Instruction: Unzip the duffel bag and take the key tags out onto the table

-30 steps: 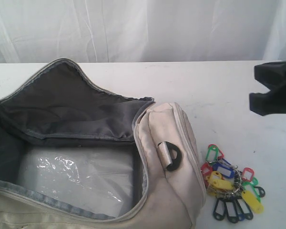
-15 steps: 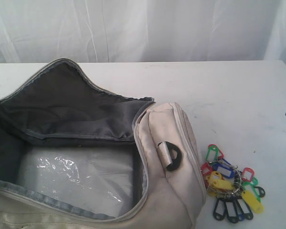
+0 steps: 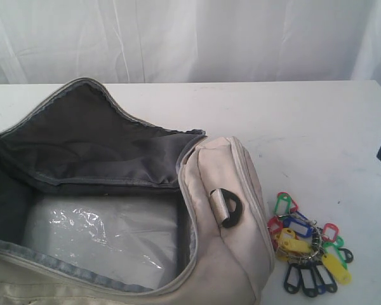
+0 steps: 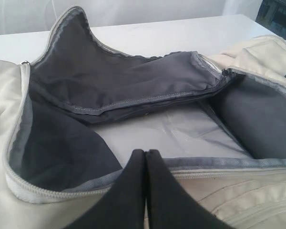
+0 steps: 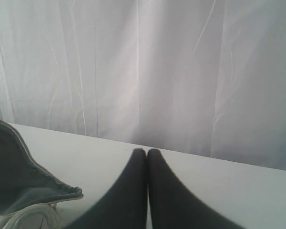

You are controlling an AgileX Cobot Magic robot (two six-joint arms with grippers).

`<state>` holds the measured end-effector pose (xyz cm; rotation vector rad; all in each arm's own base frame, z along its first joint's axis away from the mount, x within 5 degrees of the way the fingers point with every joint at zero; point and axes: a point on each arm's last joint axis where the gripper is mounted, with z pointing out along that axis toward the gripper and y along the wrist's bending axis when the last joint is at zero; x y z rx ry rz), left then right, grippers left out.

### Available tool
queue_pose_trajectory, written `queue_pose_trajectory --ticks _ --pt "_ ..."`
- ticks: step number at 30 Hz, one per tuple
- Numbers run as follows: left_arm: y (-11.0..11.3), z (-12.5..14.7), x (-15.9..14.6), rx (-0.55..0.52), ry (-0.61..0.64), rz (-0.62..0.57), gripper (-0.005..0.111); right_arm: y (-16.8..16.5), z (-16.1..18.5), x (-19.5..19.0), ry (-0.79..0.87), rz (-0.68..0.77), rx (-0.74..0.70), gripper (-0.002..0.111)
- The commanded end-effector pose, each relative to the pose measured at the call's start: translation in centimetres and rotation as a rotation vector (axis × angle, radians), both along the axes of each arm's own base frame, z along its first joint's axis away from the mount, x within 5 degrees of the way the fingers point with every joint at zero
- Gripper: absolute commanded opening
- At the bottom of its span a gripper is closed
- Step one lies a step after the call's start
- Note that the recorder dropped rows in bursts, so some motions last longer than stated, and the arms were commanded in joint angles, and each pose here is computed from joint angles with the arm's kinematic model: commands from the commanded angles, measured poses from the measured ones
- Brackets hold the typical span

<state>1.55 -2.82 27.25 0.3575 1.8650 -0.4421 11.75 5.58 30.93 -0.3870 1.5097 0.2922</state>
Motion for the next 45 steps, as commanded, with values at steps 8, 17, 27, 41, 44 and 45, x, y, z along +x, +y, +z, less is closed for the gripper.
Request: queue_pose_trajectory --ticks 8,17,27,41,44,45 --pt "0.2 0.8 0.2 -0.010 -0.076 0.032 0.000 -0.1 0.0 0.1 -0.005 -0.013 -0.003 0.000" --pt "0.4 0.9 0.8 -0.052 -0.137 0.128 0.000 -0.1 0.0 0.1 -0.005 -0.013 -0.003 0.000" --pt "1.3 -4.1 3.3 -0.160 -0.276 0.276 0.000 -0.1 0.0 0.1 -0.005 -0.013 -0.003 0.000" --pt "1.6 -9.6 3.8 0.140 -0.110 0.303 0.000 -0.1 0.0 0.1 -0.005 -0.013 -0.003 0.000" --pt "1.5 -10.4 3.6 0.200 -0.036 0.270 0.000 -0.1 0.0 0.1 -0.005 -0.013 -0.003 0.000" --pt "1.5 -10.4 3.6 0.201 -0.033 0.269 0.000 -0.1 0.0 0.1 -0.005 -0.013 -0.003 0.000"
